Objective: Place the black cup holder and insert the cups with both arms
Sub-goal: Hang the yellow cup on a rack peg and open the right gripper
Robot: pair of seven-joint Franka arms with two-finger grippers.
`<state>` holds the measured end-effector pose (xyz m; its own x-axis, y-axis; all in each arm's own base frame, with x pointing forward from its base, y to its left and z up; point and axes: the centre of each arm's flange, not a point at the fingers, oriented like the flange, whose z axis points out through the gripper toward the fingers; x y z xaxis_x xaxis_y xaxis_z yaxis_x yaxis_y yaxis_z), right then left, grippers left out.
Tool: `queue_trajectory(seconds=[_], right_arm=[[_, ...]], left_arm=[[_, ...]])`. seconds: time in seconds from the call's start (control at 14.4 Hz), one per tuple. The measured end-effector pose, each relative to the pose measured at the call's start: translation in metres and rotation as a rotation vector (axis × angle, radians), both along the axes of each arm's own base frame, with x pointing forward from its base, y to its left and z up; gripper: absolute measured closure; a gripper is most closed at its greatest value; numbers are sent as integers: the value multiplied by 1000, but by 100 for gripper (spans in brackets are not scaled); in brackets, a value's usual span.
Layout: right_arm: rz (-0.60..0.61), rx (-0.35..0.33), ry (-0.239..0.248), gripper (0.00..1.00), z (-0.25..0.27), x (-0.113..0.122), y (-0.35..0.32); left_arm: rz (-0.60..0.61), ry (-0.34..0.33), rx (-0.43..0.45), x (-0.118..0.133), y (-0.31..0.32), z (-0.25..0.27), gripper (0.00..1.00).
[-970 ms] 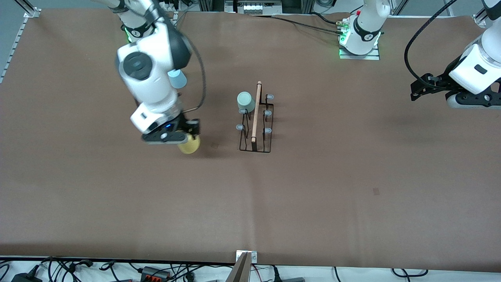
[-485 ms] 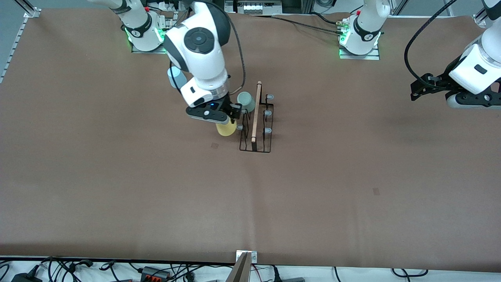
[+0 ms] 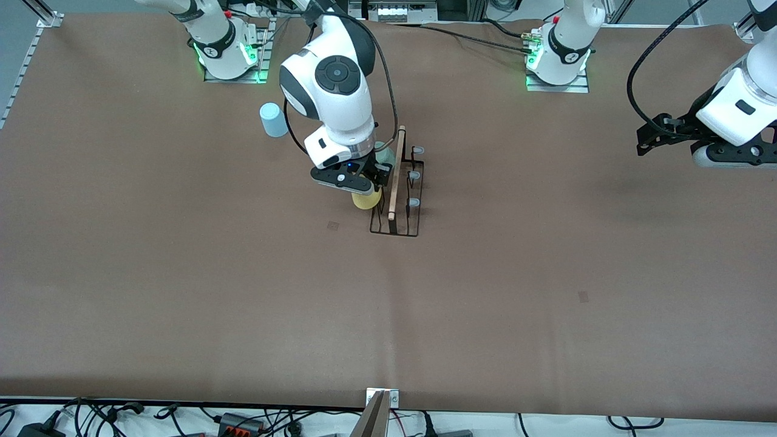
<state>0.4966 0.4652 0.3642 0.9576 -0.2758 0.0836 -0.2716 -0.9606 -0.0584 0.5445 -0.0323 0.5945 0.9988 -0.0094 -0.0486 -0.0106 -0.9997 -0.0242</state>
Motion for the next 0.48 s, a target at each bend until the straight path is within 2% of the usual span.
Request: queue_trajectory(seconds=[0.35,0.48], right_arm=[[-2,-2,4,33,-8,4,4],[-2,-1,3,20,-10,6,4]], left_arm=[[0,1,0,0,0,0,0],[0,1,0,0,0,0,0]])
